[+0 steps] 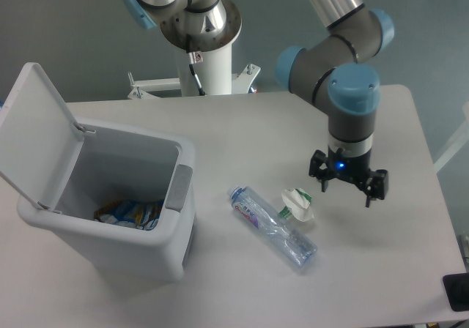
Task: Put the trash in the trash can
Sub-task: 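Move the open gripper over the white-and-green wrapper on the bottle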
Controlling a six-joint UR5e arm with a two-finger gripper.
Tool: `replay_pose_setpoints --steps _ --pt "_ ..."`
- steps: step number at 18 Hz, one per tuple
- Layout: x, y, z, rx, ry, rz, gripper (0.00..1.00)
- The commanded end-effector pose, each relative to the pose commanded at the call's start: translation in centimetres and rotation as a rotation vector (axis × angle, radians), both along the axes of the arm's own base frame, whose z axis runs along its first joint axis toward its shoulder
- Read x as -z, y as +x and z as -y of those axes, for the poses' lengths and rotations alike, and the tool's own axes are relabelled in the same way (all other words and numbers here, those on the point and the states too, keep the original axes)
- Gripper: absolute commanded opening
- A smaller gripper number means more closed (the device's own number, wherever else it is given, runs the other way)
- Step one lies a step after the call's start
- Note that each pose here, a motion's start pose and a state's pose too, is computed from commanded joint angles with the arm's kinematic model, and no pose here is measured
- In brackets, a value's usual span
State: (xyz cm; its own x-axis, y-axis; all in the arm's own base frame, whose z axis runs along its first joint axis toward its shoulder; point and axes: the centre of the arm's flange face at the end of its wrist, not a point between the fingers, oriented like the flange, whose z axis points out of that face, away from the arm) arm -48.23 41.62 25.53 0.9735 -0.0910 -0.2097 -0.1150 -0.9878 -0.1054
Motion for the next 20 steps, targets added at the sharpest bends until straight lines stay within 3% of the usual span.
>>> replay_pose_setpoints --steps 5,8,13,18,20 --pt "1.6 1.4 -0.3 0.021 -0.024 0.031 1.0" --pt "0.0 3.2 0.6 0.014 -0.025 0.03 1.0" --pt "0.8 5.2 1.5 0.011 -0.043 0.066 1.0" --pt "4.8 7.1 -2.0 -0.054 -0.052 0.122 0.99" --pt "4.5 6.7 -2.8 -0.087 -0.041 0.116 0.66"
